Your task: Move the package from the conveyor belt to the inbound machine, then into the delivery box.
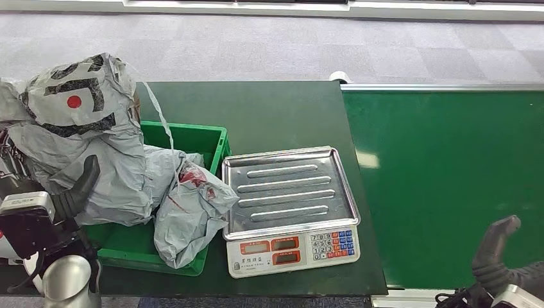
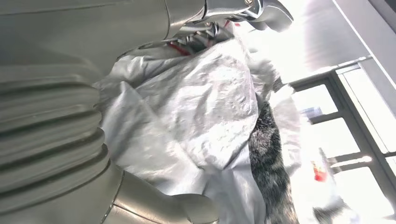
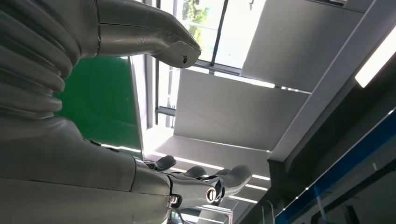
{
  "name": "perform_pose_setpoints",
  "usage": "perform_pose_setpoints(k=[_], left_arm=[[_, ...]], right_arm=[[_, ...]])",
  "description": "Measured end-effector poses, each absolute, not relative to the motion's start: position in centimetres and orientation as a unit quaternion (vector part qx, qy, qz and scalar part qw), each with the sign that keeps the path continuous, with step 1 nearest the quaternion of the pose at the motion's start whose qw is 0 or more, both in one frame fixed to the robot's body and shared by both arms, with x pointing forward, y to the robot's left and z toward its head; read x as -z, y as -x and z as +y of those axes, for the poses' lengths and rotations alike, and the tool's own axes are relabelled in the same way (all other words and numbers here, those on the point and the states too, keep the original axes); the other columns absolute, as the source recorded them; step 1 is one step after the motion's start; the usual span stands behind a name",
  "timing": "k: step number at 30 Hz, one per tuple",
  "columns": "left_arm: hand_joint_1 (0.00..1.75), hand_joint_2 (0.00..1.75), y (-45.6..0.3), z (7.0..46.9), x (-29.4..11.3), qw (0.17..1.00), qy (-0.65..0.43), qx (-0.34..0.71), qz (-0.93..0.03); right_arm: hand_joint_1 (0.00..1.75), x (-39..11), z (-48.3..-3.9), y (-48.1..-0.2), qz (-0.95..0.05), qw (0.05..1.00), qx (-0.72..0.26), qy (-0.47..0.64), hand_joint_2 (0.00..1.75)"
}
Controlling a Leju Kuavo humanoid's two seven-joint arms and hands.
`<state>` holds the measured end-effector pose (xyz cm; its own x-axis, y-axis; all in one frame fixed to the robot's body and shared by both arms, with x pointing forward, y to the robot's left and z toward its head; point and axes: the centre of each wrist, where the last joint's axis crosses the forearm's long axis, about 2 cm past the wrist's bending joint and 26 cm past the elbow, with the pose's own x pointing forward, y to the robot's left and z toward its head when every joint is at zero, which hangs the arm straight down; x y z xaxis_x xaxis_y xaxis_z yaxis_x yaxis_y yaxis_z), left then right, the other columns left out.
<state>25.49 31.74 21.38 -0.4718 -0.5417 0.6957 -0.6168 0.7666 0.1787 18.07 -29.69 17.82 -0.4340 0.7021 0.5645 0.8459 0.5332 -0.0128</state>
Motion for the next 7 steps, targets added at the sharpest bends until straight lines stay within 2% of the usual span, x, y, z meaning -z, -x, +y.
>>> perform_pose_setpoints(k=[7], left_arm=[[0.0,1.75,-25.32,32.02,-21.23,0.396,-0.346,-0.049,-0.849]], right_arm=[[0.0,-17.86,-29.6,-18.12,-0.833,0.262,0.141,0.466,1.75]])
